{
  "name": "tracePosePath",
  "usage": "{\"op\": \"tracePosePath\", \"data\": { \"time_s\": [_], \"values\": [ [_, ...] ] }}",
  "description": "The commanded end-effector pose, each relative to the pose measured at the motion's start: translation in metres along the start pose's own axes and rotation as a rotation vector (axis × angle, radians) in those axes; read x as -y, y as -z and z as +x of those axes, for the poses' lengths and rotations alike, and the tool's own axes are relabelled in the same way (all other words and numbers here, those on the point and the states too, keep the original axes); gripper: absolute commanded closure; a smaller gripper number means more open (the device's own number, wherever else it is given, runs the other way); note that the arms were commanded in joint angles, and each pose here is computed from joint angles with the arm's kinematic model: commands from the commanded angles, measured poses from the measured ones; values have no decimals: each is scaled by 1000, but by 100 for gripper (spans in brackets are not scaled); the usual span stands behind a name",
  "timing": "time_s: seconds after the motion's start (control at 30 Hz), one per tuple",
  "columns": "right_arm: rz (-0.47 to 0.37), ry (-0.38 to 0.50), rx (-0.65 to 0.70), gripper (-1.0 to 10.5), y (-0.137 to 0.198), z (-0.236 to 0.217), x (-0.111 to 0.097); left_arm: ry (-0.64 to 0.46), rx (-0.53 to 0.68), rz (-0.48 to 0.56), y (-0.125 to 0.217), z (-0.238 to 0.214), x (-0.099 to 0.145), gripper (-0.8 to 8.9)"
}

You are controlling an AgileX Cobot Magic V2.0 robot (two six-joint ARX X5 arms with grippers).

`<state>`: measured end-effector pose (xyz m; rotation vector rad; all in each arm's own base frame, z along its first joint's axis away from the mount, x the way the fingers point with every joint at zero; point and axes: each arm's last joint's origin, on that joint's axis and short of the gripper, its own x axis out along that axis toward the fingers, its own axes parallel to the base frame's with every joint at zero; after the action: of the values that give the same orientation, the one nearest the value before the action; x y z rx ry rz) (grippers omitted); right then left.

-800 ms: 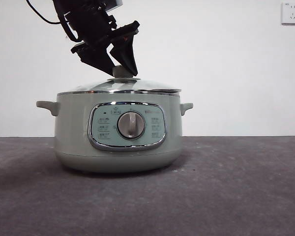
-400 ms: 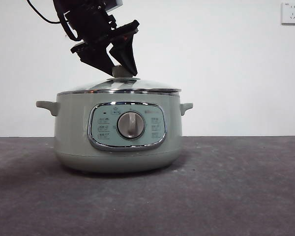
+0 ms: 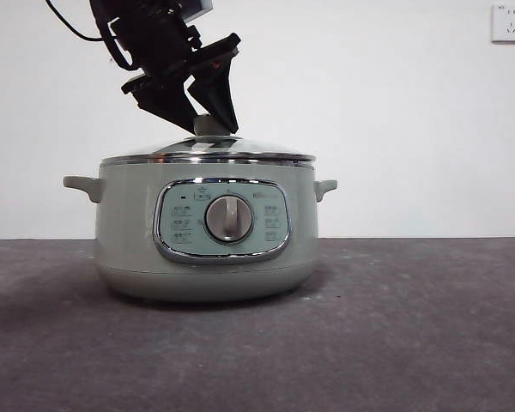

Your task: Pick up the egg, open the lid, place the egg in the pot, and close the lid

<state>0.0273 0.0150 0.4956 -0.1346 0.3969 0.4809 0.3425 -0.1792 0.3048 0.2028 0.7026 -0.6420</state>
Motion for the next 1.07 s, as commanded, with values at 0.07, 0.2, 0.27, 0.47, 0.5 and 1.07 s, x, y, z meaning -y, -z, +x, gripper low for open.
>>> {"op": "tracePosePath", "data": {
  "time_s": [0.07, 0.2, 0.27, 0.47, 0.5, 1.07],
  "values": [
    [4, 6, -26, 537, 4, 0, 0, 38, -76, 20, 12, 11, 2, 822],
    [3, 6, -26, 537, 4, 0, 0, 39, -85, 18, 13, 11, 2, 822],
    [3, 6, -26, 537, 4, 0, 0, 38, -87, 18, 13, 11, 2, 822],
    [3, 5, -27, 537, 4, 0, 0, 39, -86, 16, 13, 11, 2, 811],
    [3, 6, -26, 537, 4, 0, 0, 39, -86, 16, 13, 11, 2, 801],
    [4, 6, -27, 537, 4, 0, 0, 34, -59, 15, 5, 7, 1, 398]
  ]
}}
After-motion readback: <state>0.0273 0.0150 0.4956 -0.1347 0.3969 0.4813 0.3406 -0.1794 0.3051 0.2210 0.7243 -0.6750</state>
